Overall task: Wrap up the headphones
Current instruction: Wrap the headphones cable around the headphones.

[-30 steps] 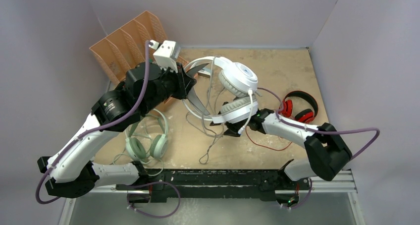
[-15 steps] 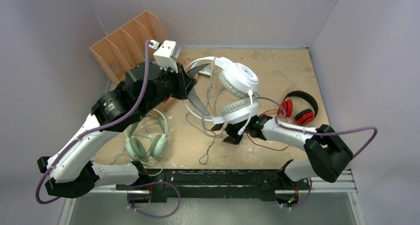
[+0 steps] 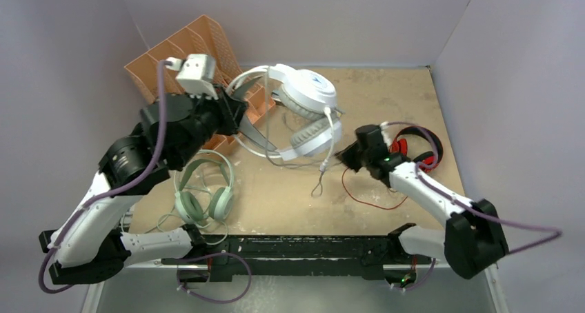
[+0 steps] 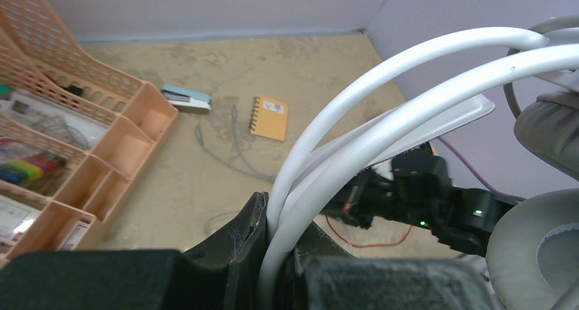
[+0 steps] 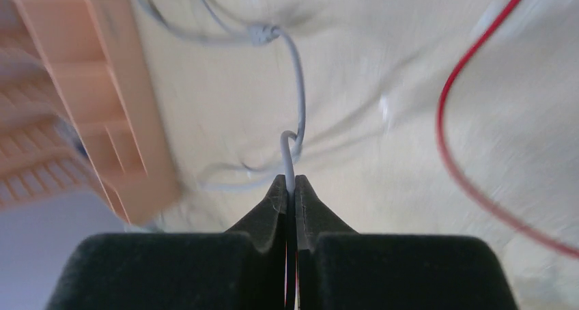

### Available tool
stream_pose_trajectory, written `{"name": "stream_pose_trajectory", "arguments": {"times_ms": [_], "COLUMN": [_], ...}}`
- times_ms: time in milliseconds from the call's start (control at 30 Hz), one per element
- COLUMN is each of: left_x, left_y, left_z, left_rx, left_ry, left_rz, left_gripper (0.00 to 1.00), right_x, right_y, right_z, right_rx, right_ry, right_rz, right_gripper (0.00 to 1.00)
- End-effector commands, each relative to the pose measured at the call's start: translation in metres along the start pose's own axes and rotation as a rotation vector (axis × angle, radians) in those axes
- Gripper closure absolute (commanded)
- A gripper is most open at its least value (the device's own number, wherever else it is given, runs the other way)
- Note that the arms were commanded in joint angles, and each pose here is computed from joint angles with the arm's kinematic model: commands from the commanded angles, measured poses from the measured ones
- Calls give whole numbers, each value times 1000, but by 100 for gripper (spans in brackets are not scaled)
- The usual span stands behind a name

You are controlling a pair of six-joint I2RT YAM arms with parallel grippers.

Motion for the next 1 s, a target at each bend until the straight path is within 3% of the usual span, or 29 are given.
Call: {"name": "stream_pose_trajectory", "arguments": {"times_ms": [0, 67, 167, 367, 633, 767, 967], "left_x": [-72, -85, -102, -119, -100, -88, -66], "left_y": [1, 6, 15, 37, 28, 22, 3], "left_z": [-63, -82, -110, -151, -126, -106, -64], "left_rx": [39, 48, 37, -21, -40, -57, -40], "left_ry": [-326, -373, -426, -491, -378, -331, -231], "left_rz": [-225, -243, -243, -259, -245, -254, -254], "left_gripper": [100, 100, 100, 100, 100, 100, 100], "right_x": [-87, -114, -145, -185, -204, -206, -192], "right_y": [-17, -26, -47, -88, -105, -104, -82], "right_z": [-44, -57, -61, -47, -21, -17, -5], "right_rx": [243, 349, 492, 638, 794, 805, 498], "right_ry": [-445, -589, -647, -624, -554, -479, -272], "right_rz": [-156, -211, -188, -92, -233, -329, -559], "right_gripper": [100, 100, 100, 100, 100, 84, 49]}}
Point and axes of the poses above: each gripper's point midway between its finger pads, its own z axis out along the fingers, its own y axis along the line the jaws close on, x = y × z, the point moved 8 cm from there along -z, back along the fingers, and after that the axes turned 14 degrees about -z, right-handed, at the moved point
